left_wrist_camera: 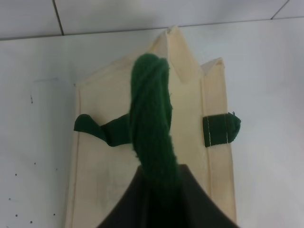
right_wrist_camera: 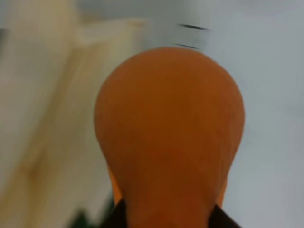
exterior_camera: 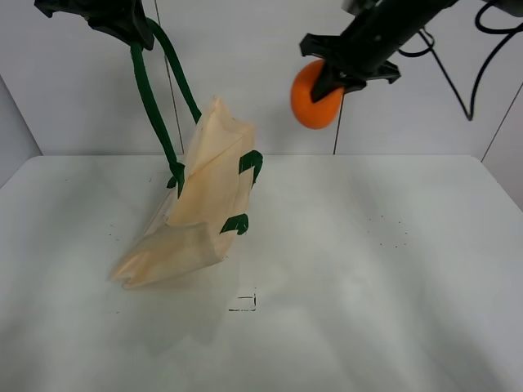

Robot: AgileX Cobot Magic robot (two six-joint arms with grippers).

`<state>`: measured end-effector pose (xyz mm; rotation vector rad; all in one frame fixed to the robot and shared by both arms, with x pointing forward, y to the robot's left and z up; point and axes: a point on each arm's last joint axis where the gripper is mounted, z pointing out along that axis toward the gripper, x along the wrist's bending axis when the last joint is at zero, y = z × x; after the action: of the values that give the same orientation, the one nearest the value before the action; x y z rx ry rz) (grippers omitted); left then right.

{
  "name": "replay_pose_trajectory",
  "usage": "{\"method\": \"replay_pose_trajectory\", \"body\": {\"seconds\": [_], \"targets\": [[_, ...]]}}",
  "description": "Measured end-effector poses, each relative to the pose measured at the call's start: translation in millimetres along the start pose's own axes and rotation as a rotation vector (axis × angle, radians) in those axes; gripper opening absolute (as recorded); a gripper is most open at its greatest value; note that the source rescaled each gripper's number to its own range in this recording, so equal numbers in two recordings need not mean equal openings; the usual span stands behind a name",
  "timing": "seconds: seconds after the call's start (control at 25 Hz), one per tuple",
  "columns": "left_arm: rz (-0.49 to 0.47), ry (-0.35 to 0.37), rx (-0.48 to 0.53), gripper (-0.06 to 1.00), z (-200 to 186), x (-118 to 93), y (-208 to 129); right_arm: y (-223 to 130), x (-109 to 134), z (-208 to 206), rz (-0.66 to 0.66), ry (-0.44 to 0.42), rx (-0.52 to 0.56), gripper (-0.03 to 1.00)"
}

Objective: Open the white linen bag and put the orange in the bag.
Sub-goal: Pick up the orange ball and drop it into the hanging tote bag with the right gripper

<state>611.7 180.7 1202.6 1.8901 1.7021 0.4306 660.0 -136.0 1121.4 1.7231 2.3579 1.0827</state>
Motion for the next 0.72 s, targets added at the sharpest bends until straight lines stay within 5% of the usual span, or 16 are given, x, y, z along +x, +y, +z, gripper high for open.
{"method": "replay_pose_trajectory", "body": {"seconds": [0.28,0.72], "targets": [[0.0,0.0,0.0,0.0,0.0,0.0,0.0,-21.3,72.4,71.4,-0.038,0.114,0.061,0.01],[0.0,0.0,0.0,0.0,0.0,0.0,0.0,-49.0,65.9,164.5,0.072,0.155,0.152,0.01]]}}
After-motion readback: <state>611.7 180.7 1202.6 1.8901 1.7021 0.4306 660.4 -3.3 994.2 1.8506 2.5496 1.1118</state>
